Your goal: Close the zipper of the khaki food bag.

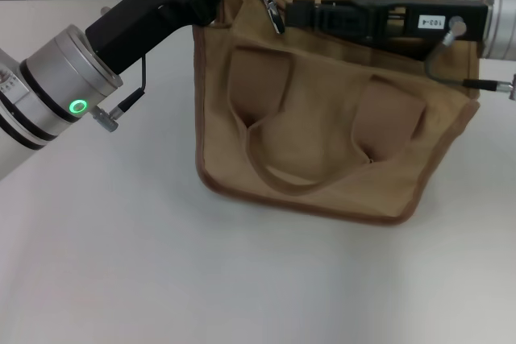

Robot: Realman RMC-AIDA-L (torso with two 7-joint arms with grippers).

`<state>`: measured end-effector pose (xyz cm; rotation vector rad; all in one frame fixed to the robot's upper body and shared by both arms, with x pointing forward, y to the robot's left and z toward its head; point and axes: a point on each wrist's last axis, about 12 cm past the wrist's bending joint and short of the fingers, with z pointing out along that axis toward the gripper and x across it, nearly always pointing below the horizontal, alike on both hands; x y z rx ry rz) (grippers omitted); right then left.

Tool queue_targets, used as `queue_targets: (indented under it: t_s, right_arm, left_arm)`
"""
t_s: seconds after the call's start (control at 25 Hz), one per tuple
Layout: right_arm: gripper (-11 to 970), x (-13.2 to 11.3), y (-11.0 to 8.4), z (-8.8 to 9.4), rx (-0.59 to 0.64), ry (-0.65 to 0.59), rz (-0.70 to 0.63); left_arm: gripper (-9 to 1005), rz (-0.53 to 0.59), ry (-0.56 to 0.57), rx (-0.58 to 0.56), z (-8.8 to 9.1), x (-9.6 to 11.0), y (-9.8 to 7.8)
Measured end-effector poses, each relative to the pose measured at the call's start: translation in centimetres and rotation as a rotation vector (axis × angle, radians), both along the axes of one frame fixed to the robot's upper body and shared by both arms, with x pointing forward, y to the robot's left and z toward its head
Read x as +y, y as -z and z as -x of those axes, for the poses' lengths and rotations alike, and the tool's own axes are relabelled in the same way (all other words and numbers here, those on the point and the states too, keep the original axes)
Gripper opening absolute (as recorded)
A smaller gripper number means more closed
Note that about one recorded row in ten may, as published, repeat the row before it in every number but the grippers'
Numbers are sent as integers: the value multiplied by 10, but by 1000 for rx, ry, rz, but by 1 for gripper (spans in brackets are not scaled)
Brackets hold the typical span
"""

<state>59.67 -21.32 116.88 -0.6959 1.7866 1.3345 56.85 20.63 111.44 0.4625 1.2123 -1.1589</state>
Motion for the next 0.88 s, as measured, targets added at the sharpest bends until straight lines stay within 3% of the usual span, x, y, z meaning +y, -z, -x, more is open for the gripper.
queue_targets:
  t_s: [0.24,0.88]
  right_arm:
    - [329,11,0,-5,-10,-10,30]
    - [318,25,0,-2,25,-41,28]
  left_arm:
    - [87,5,6,-3,1,0,0]
    - [92,9,21,4,3,-4,1]
